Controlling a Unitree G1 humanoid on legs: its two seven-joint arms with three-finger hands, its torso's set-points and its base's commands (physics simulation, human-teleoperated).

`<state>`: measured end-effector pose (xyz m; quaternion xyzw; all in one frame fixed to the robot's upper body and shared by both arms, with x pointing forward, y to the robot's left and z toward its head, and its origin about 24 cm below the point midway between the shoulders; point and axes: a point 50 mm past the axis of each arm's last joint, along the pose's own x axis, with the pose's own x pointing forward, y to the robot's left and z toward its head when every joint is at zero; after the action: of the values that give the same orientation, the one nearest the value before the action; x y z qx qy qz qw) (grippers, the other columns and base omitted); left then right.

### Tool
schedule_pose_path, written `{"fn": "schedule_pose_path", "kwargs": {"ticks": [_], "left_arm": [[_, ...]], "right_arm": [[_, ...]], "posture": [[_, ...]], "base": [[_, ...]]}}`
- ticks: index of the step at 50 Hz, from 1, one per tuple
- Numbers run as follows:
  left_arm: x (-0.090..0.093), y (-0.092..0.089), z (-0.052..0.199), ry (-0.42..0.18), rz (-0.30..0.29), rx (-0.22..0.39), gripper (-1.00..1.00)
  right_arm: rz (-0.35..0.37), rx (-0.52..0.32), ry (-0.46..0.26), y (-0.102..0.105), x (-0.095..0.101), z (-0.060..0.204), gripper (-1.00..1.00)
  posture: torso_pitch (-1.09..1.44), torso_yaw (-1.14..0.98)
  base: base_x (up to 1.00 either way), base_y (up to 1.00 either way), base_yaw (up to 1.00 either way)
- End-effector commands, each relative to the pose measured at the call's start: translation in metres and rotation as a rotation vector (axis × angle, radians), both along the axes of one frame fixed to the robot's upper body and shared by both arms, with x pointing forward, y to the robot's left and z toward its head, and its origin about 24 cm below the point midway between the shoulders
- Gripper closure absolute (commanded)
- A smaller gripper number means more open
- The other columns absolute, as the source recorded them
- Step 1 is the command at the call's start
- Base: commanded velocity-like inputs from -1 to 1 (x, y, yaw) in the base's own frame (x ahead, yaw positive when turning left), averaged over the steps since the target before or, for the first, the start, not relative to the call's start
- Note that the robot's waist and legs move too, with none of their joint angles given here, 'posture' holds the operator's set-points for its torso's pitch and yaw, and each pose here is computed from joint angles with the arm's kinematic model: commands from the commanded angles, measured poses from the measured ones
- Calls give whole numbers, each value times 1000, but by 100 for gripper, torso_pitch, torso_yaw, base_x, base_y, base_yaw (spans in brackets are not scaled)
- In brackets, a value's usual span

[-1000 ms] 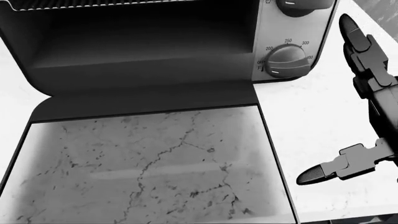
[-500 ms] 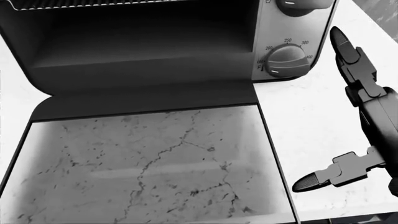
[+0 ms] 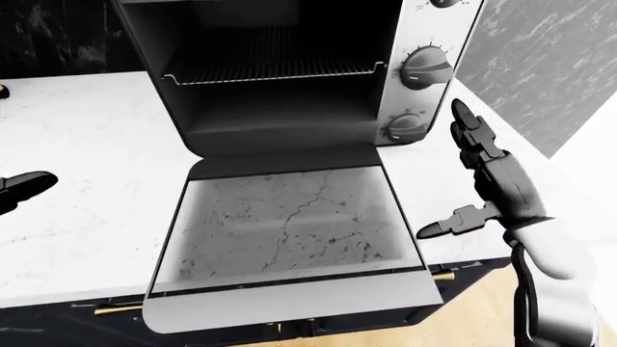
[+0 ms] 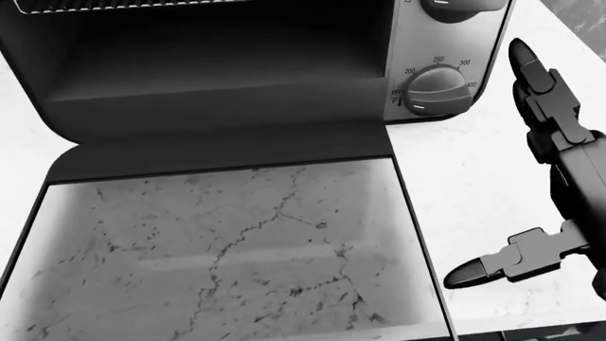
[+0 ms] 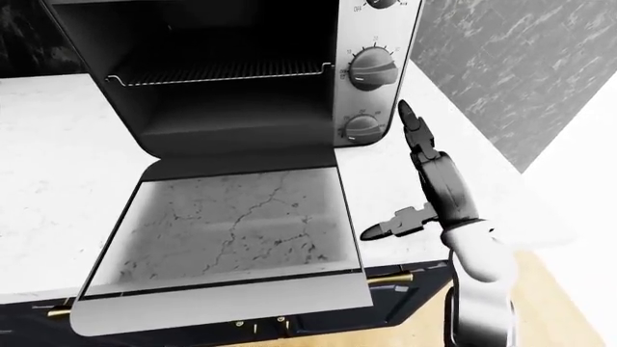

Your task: Close the toaster oven door.

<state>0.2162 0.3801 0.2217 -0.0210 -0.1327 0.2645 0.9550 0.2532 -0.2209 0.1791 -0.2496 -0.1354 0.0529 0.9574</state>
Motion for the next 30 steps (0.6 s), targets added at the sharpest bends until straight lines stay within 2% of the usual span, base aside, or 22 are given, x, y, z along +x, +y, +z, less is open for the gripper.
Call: {"fn": "schedule_pose_path", "kwargs": {"ticks": [1,20,30], "left_arm": [[-5,-2,19,-73,5,60,-100],[-6,-1,19,-70,5,60,-100],[-6,-1,18,-70,7,59,-100]], "right_arm": [[7,-25,-78,2,-4,14,-100],[33,-43,-77,6,-6,11,-100],[80,-46,-59,18,-11,2,-100]], "posture": [[0,0],[0,0],[0,0]], "base": [[0,0,0],[0,0,0],[0,0,0]]}}
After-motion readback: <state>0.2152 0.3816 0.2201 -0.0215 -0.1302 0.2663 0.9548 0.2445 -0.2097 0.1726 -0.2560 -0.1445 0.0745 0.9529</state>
